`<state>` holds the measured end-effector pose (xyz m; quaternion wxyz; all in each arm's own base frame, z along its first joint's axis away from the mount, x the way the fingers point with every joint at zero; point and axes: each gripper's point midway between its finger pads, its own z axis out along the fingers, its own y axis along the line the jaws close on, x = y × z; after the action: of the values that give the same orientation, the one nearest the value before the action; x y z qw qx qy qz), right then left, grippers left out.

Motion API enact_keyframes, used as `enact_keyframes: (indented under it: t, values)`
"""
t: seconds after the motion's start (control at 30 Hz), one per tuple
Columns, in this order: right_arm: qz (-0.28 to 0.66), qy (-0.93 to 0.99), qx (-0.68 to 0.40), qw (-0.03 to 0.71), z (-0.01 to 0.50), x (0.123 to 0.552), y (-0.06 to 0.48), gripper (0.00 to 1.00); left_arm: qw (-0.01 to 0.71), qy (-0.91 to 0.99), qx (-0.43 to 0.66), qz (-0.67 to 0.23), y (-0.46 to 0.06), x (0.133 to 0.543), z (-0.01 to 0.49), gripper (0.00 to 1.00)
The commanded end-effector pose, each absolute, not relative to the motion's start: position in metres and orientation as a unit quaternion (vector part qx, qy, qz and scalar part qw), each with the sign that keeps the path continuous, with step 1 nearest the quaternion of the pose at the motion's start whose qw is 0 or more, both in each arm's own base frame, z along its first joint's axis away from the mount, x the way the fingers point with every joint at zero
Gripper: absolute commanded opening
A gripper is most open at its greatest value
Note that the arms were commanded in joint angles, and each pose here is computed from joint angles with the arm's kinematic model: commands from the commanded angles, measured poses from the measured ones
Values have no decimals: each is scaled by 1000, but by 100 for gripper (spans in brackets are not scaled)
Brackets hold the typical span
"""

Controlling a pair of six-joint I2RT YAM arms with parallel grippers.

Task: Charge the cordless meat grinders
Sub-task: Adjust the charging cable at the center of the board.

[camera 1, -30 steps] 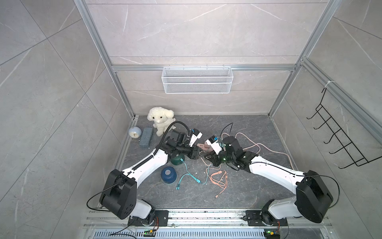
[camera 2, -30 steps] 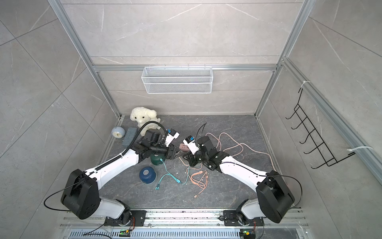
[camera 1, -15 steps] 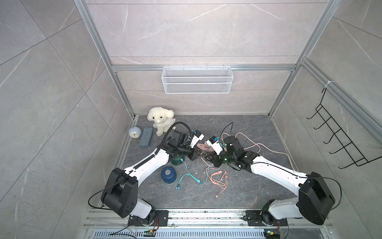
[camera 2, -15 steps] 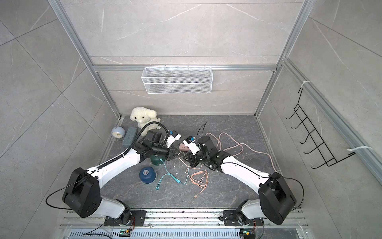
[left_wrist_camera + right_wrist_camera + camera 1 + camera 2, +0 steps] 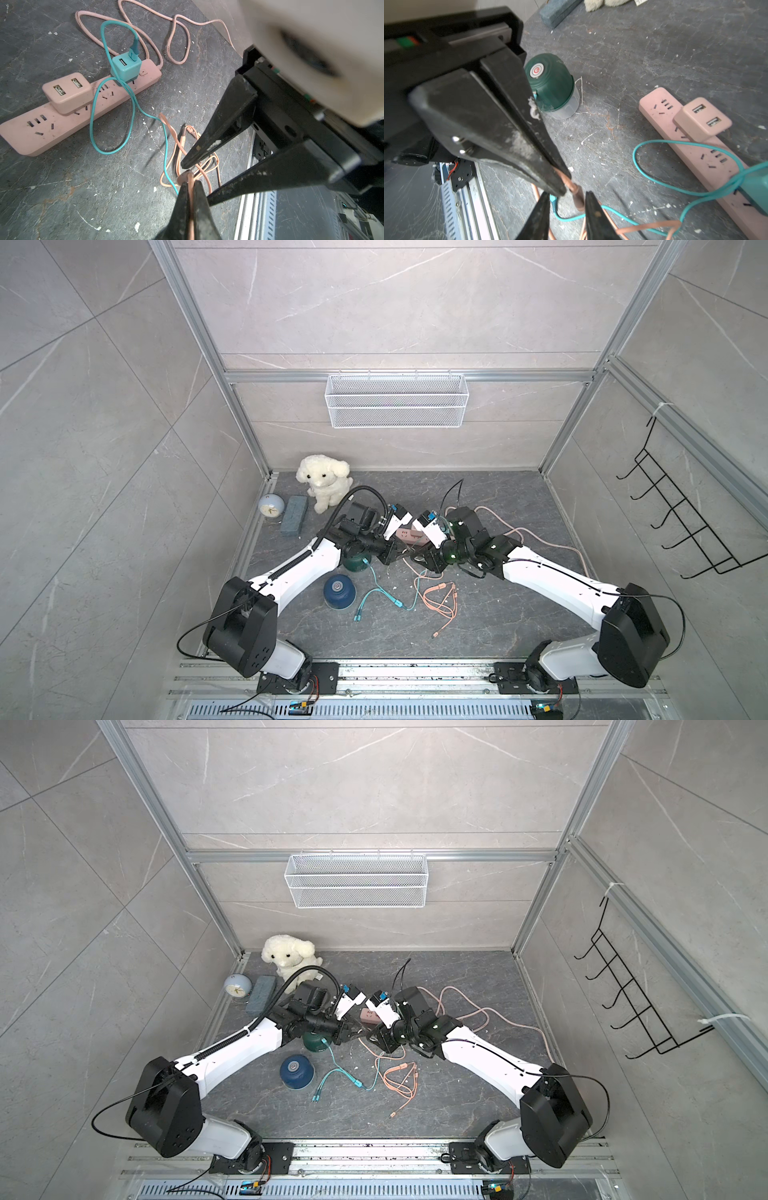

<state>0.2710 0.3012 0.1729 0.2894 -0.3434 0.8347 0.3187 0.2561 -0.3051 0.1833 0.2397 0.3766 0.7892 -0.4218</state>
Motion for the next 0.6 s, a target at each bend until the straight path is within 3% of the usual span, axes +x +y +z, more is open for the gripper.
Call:
enact_keyframes:
  t: [0.0, 0.57]
  values:
    - [311, 840, -350, 272, 172, 274, 297, 33, 252, 773, 404, -418, -310, 252, 198, 0]
    - [320, 814, -412, 257, 171, 272, 305, 26, 220, 763, 431, -428, -316, 236, 197, 0]
